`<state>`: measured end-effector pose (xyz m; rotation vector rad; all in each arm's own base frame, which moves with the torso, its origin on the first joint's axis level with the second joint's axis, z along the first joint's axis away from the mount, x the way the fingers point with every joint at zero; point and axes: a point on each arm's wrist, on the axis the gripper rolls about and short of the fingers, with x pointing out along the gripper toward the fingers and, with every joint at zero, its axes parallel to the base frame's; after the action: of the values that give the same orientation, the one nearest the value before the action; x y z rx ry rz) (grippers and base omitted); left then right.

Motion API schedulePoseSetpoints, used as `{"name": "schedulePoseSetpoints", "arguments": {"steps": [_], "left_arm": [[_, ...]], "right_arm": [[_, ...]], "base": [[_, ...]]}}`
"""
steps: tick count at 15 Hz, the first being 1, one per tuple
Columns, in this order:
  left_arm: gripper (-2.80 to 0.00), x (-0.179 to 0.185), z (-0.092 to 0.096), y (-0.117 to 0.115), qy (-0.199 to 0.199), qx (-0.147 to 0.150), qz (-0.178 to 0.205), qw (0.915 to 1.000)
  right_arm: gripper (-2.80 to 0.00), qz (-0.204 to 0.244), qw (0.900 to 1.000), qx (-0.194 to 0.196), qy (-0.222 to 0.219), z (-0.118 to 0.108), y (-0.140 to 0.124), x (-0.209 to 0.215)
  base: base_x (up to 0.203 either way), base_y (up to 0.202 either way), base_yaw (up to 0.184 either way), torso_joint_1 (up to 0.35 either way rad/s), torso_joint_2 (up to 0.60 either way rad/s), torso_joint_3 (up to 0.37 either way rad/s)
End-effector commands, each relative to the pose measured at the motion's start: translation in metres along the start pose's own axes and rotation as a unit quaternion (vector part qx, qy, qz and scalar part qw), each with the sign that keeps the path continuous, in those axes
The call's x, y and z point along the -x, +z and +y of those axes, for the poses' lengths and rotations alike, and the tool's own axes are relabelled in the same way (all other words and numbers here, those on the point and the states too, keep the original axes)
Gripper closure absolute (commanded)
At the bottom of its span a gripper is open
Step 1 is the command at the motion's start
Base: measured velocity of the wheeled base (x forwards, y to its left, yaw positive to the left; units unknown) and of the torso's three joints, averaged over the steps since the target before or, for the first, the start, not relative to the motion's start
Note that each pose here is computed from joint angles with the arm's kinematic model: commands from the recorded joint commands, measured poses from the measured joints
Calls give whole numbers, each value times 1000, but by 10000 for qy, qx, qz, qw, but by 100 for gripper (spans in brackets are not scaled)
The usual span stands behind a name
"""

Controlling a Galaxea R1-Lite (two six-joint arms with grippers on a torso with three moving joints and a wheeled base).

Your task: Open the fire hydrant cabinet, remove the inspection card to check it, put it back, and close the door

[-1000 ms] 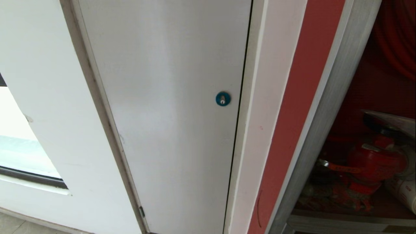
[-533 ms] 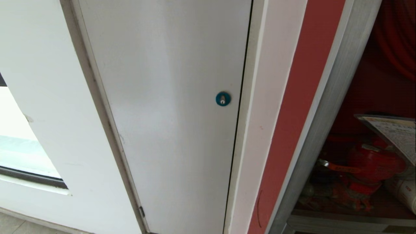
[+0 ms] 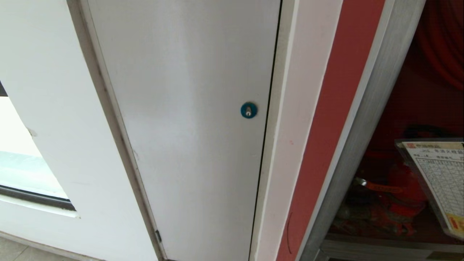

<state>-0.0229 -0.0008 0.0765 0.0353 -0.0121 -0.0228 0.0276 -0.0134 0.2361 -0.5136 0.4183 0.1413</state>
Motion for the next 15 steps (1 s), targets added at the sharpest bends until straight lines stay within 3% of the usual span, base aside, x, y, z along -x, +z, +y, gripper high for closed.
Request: {"name": "schedulePoseSetpoints", "arguments": {"steps": [1,7,12,15], "left_arm": [[0,-1,0,-2,-1,0,35,10000],[0,-1,0,-2,-1,0,35,10000],[0,-1,0,-2,-1,0,35,10000],[0,-1,0,-2,-1,0,35,10000]], "right_arm": [[0,91,9981,-469,396,5,-7,-4],[0,490,9930,-612,887,29,-29,-12],[0,562,9930,-251,1004,63,-38,-6],[0,487,9867,-248,1530,84,-41,5]], "base": [[0,0,0,0,0,0],[0,0,0,0,0,0],[0,0,0,0,0,0],[0,0,0,0,0,0]]}}
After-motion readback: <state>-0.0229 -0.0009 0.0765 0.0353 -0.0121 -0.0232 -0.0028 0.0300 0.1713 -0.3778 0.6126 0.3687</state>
